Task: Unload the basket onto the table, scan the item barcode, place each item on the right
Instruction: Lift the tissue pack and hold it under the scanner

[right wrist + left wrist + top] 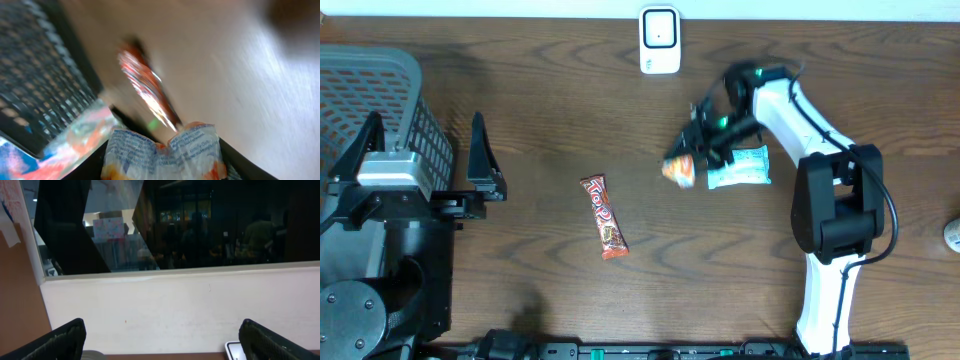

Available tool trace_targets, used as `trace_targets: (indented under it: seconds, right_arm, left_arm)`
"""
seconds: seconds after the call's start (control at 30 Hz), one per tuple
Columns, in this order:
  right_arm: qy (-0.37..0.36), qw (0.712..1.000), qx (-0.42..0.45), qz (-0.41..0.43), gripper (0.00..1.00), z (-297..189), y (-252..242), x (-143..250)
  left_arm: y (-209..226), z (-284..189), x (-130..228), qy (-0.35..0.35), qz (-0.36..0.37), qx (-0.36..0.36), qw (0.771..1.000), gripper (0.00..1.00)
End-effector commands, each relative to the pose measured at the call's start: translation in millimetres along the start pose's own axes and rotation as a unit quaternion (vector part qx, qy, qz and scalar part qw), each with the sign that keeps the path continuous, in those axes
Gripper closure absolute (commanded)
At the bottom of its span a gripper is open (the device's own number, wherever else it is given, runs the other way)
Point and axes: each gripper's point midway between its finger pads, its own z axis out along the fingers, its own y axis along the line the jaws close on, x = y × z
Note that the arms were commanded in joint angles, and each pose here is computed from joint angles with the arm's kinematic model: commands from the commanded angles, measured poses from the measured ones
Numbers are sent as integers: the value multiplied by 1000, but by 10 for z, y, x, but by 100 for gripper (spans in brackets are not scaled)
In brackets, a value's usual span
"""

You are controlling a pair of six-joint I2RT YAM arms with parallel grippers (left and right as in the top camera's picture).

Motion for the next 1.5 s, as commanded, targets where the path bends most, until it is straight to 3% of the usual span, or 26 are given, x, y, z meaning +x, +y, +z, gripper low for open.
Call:
trace_targets:
  seconds: [0.0,0.13,0.27,0.5,0.73,1.13,1.47]
  right_arm:
    - [-72,996,-18,-56,50,-327,533,-294]
    - [-199,970,36,-137,48,-784,947,-686]
    - [-334,918,100,-191,50,-1234,1241,-1056]
    - [-465,842,165,-217,53,-1493,1418,-1472]
    - [-516,789,192,-273,55,-1366,1516,-1873]
    - [-565,755,178,-282,59,-866,1171,-2629]
    - [-572,750,193,-271,60,-794,1008,-2737]
  left_arm:
    - [14,-18,-32,-7,-7,-2,1000,2]
    - [14,-18,-32,-7,-7,-2,1000,2]
    - [14,-18,-32,-7,-7,-2,1000,2]
    - [13,-18,-34,-7,-8,-2,1000,2]
    - [15,-18,-43,-9,-8,-2,1000,2]
    - [15,-18,-52,-10,-8,-2,1000,2]
    - [16,-18,-60,-12,-12,-2,1000,2]
